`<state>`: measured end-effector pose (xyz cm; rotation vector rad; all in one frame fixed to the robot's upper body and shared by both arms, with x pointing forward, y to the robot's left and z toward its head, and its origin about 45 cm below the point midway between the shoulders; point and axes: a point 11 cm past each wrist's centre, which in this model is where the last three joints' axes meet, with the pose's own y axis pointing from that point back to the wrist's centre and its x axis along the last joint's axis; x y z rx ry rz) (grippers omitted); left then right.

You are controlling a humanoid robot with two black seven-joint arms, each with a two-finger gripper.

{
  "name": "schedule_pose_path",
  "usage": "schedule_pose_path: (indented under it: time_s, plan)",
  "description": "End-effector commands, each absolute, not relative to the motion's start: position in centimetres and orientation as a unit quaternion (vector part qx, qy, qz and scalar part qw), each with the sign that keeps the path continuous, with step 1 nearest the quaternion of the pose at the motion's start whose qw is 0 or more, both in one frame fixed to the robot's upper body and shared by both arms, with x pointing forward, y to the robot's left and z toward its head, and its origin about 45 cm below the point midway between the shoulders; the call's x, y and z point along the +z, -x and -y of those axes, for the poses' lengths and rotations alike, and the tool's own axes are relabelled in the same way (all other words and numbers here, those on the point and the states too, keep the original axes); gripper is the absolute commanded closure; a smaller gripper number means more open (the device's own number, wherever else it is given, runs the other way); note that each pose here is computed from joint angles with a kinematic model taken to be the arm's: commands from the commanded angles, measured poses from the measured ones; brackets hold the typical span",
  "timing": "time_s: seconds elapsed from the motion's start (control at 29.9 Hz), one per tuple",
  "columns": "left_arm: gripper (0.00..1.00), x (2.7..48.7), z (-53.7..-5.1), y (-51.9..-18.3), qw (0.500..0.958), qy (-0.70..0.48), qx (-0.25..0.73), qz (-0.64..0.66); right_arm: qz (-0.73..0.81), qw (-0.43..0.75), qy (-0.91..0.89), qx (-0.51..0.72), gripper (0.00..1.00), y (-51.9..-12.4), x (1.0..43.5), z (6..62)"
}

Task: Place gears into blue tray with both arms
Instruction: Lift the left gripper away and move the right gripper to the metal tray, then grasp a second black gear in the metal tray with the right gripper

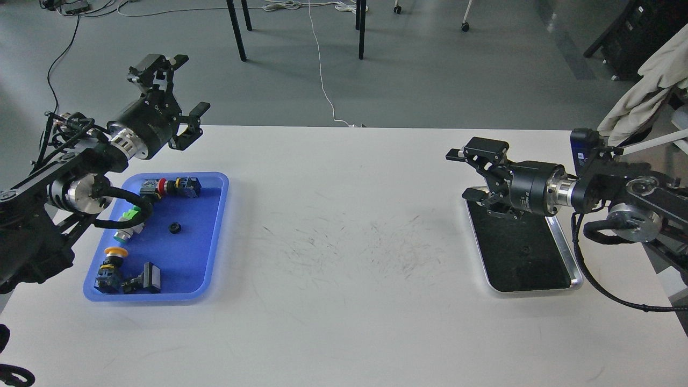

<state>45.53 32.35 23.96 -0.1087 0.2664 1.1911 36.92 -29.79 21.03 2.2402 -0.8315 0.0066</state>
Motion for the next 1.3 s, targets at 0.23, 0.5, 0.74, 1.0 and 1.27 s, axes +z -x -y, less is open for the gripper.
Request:
schedule_pose_path:
  time_s: [0.23,0.5,0.74,1.0,1.27]
  plan:
    - [0.02,22.8,-32.5,-44.8,0.816,0.053,0.561,-0.129,0.207,0.582,-0.775,0.135,0.03,-32.7,18.4,36.0]
    - [0.02,22.8,-33.0,-44.8,0.813,0.05,0.566,-0.126,0.18,0.606,-0.763,0.134,0.03,-32.9,16.8,35.4]
    - [0.02,22.2,-33.5,-44.3,0.81,0.045,0.57,-0.13,0.129,0.636,-0.749,0.137,0.05,-32.9,14.8,34.6]
    - [0.02,22.2,-33.6,-44.3,0.81,0.044,0.571,-0.129,0.122,0.645,-0.742,0.136,0.09,-33.7,14.0,34.3]
    - [0.02,22.3,-33.8,-44.4,0.809,0.043,0.572,-0.127,0.119,0.649,-0.74,0.132,0.32,-33.9,14.2,34.7]
